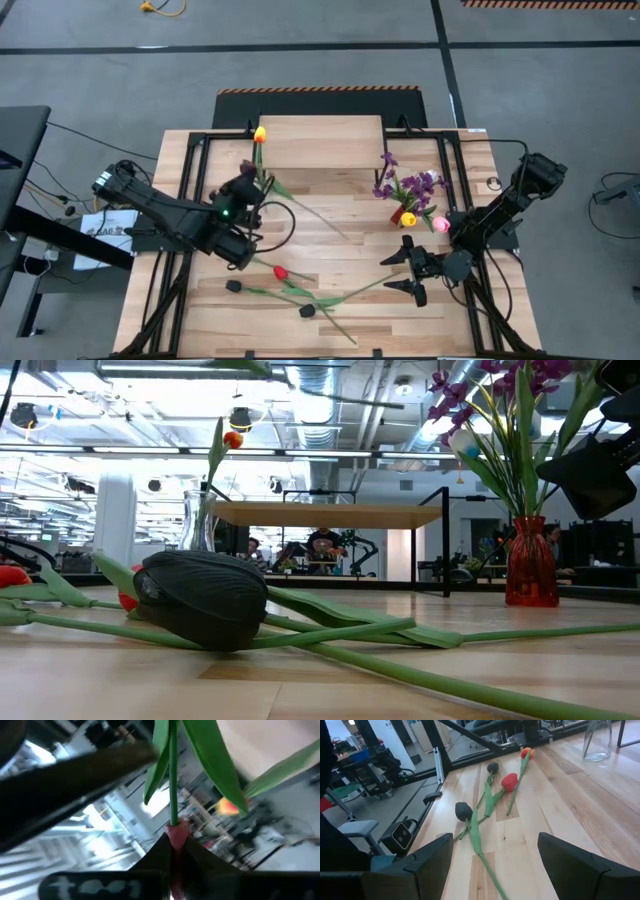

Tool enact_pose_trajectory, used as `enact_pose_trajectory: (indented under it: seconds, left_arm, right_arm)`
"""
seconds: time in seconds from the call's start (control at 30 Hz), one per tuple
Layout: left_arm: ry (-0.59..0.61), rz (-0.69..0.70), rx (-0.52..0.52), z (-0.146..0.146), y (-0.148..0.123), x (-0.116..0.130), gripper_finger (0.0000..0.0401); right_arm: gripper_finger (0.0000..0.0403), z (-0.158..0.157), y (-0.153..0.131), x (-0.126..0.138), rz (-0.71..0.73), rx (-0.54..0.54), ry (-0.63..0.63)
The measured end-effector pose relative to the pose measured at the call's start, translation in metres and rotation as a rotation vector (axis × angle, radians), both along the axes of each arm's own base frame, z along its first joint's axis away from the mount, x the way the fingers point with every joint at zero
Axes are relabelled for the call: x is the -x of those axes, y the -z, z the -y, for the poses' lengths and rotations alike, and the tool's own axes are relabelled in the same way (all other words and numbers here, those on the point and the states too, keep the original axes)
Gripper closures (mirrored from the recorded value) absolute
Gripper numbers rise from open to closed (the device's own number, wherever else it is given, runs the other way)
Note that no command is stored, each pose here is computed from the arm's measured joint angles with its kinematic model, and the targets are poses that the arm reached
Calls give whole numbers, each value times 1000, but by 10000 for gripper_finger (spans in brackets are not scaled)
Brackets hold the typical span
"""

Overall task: Pick and place flowers into a vace then onto a shelf
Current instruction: Put the dark red flower into the transparent vase

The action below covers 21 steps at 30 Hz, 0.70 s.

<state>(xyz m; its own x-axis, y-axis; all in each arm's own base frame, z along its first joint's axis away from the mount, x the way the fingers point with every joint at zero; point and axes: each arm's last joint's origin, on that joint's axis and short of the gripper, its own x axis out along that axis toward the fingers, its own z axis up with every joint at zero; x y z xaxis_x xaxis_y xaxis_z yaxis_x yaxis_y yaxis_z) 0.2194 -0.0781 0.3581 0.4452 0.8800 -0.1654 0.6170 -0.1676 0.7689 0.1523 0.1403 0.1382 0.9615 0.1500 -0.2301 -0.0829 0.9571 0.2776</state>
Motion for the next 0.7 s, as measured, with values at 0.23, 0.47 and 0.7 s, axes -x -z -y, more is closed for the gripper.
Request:
enact_pose_trajectory:
  seconds: [0.23,0.47,0.7]
  left_arm:
    - [9,152,37,-6,-41,17,399]
    - [5,315,122,-35,-73,71,399]
    - [-137,305,112,-78,-78,121,400]
  right_arm:
    - [117,0,-1,0,7,-7,2]
    - [117,0,-2,-1,15,-14,8]
    - [117,4,-2,-5,16,-26,38]
